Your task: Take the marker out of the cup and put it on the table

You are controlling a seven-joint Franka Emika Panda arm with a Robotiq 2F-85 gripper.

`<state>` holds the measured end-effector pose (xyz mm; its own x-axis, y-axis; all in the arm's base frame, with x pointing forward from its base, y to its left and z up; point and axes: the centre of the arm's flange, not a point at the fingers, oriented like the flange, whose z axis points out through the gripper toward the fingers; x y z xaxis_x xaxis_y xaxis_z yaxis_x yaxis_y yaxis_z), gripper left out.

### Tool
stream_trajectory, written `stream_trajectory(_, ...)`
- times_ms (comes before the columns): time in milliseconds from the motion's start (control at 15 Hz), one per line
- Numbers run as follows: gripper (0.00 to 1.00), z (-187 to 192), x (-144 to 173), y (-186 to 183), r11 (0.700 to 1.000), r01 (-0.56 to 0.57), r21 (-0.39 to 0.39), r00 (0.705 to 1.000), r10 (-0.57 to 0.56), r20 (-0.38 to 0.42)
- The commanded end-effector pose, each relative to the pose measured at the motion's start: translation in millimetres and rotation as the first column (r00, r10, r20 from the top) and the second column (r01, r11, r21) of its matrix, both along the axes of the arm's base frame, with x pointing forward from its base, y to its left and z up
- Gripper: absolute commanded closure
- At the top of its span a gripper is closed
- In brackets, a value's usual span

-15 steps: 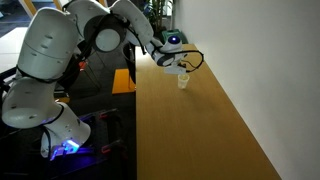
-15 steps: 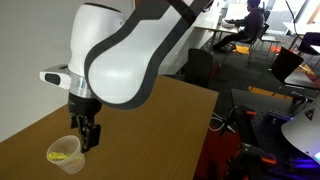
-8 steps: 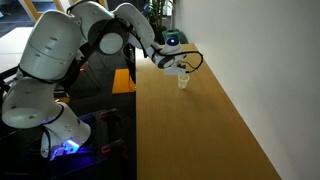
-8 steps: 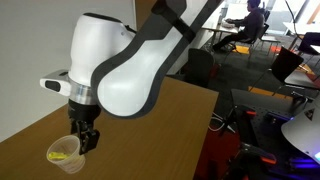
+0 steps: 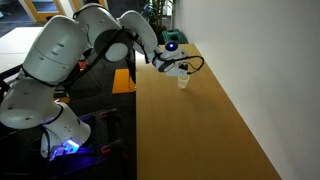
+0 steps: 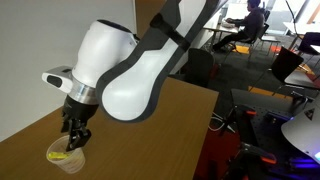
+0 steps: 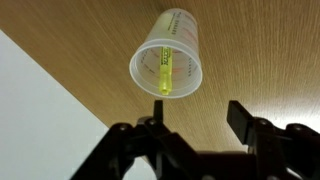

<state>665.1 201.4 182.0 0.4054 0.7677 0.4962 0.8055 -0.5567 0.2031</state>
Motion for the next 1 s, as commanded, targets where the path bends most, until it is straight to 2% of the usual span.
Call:
stream_trajectory(0, 0.34, -7.4, 10.1, -4.6, 0.999, 0.021, 0.044, 1.000, -0.022, 0.023)
stream_trajectory(533, 0.37, -26.6, 23.4, 0.8, 0.999, 0.003, 0.045, 1.000, -0.003, 0.015)
stream_trajectory(733, 0.36, -30.9, 27.7, 3.5, 0.999, -0.003, 0.041, 1.000, 0.003, 0.020)
stream_trajectory(933, 0.41, -34.5, 30.7, 5.1, 0.999, -0.002, 0.043, 1.000, 0.001, 0.020)
